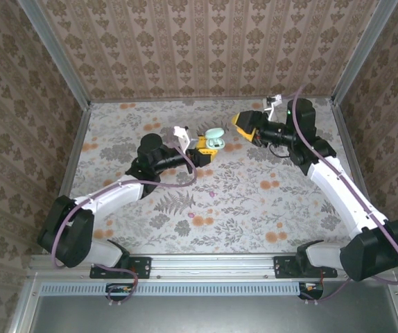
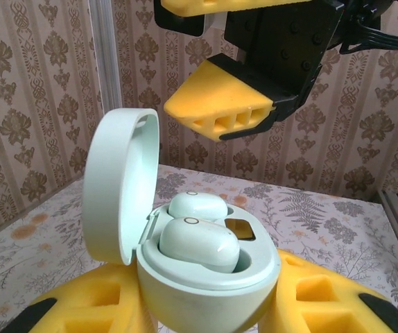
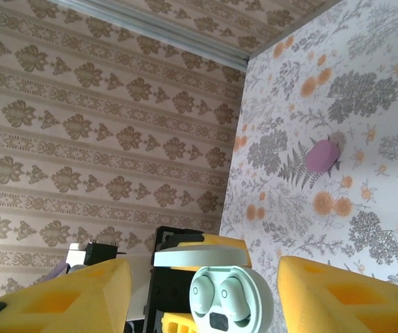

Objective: Insert wireless bluetooth earbuds into charging case

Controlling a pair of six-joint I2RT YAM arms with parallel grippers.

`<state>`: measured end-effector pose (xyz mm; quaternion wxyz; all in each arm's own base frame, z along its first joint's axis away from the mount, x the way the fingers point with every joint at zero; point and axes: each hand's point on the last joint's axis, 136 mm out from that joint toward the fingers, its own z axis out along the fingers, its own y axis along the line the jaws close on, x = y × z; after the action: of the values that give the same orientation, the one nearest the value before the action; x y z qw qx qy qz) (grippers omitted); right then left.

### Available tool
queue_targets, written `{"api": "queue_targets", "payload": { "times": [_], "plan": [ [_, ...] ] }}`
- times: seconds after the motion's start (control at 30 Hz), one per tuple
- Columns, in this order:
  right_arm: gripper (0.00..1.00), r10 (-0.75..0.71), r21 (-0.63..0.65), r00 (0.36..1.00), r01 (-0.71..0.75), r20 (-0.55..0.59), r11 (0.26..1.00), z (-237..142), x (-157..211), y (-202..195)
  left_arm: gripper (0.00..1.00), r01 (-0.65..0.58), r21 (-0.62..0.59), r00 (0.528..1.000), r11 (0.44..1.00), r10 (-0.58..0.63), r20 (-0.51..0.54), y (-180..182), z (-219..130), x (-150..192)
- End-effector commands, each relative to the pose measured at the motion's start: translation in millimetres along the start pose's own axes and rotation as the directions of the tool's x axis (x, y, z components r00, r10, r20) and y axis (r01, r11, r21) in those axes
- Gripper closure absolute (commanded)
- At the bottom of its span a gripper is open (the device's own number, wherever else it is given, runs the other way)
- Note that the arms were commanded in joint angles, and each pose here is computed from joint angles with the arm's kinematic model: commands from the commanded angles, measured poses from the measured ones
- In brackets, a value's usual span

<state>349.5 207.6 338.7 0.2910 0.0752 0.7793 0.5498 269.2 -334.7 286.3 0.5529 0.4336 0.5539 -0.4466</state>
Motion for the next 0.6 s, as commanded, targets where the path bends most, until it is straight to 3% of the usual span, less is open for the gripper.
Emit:
{"api": "queue_targets", "payload": {
  "times": [0.0, 0.27, 0.57],
  "plan": [
    [0.40, -0.031, -0.068, 0.999, 0.030, -0.026, 0.997, 3, -2, 25, 0.70, -0.062, 0.036, 0.997, 0.997, 0.060, 0.049, -5, 5, -21],
    [0.39, -0.030, -0.064, 0.994, 0.024, -0.105, 0.998, 24, 11, 21, 0.70, -0.065, 0.052, 0.997, 0.997, 0.062, 0.052, -4, 9, -26],
    [0.39, 0.000, -0.038, 0.996, -0.003, -0.093, 0.999, 36, 3, 9, 0.70, -0.066, 0.061, 0.997, 0.996, 0.063, 0.052, -8, 11, -28]
  ]
}}
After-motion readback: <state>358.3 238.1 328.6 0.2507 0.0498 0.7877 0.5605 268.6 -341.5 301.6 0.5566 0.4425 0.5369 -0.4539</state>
